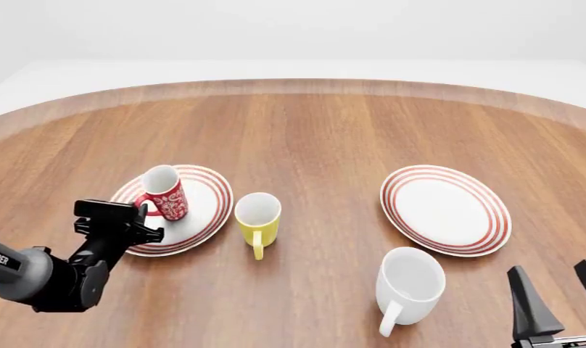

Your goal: Put the red mug on the left plate.

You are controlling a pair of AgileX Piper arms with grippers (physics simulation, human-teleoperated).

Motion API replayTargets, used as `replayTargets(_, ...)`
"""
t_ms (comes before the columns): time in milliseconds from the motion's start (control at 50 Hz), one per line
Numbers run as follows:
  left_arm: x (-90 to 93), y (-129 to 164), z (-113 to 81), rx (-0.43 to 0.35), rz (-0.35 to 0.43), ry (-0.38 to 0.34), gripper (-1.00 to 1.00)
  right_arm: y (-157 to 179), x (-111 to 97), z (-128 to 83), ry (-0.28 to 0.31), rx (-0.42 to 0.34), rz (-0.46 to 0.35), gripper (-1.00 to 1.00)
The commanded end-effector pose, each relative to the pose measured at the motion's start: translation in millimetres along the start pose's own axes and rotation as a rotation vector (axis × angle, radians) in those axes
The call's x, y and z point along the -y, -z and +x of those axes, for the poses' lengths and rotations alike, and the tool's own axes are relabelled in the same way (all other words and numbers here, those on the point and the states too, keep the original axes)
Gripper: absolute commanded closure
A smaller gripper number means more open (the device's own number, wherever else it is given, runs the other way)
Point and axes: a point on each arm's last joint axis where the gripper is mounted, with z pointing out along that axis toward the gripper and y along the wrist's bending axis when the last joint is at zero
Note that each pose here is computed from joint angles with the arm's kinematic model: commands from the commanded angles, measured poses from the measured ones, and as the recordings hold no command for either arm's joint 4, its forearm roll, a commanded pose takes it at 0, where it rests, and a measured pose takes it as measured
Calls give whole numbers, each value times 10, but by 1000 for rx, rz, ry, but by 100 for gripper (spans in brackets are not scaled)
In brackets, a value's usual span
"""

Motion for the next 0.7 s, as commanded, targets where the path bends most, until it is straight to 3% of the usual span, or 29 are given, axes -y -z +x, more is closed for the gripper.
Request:
replayTargets(20, 6, -6, 0, 3, 1, -5, 100, 0, 0, 0, 0, 0, 0, -100)
replayTargets(140, 13, -11, 9, -3, 4, 0, 100, 0, 0, 0, 0, 0, 0, -100)
replayTargets(160, 6, -15, 11, -5, 2, 1, -100, 0, 0, 0, 1, 0, 0, -100)
replayTargets(700, 29, -10, -8, -7, 10, 12, -100, 0, 3, 1, 3, 6, 6, -100)
